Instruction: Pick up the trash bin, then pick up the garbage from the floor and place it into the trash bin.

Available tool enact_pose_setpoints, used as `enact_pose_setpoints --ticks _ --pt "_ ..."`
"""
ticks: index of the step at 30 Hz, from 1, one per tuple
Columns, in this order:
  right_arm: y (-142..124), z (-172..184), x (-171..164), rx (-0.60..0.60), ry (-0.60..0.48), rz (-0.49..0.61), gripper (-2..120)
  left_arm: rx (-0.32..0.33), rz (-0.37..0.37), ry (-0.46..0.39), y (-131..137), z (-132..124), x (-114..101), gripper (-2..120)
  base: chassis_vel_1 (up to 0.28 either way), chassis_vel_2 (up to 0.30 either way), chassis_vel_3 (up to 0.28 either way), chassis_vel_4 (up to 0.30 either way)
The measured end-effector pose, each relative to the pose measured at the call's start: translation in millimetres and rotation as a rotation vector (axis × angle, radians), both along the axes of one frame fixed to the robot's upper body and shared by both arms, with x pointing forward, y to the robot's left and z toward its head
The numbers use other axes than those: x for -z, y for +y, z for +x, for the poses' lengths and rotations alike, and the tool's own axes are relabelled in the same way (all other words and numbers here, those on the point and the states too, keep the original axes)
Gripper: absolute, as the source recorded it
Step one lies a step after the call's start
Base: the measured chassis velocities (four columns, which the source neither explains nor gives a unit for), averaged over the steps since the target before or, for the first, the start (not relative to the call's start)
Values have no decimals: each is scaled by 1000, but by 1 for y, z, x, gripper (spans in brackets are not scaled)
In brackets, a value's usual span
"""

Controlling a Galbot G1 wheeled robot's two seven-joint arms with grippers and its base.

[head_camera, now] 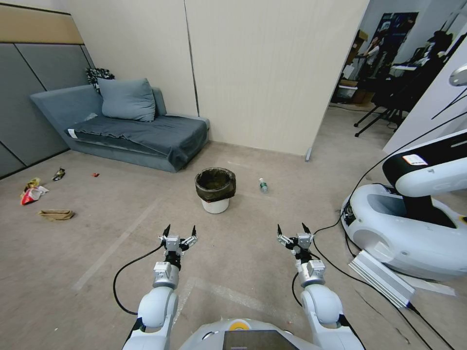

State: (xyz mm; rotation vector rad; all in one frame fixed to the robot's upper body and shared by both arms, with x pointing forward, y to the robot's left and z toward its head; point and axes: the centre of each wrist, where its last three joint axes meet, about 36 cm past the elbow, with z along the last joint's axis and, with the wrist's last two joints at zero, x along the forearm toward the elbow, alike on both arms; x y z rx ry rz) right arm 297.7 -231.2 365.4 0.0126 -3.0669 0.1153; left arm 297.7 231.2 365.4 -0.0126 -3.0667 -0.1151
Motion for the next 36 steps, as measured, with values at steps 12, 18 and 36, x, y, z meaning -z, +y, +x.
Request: enact_pose_setpoints --ticks 12,18,36 --pt "0 0 0 0 0 0 100 0 0 0 0 0 0 100 0 0 0 0" --pt "0 0 0 0 0 0 100 -1 1 1 0 -1 0 100 0 0 0 0" --pt "-18 -96 -62 212 63 3 100 -137 123 151 29 -89 -72 100 0 0 0 0"
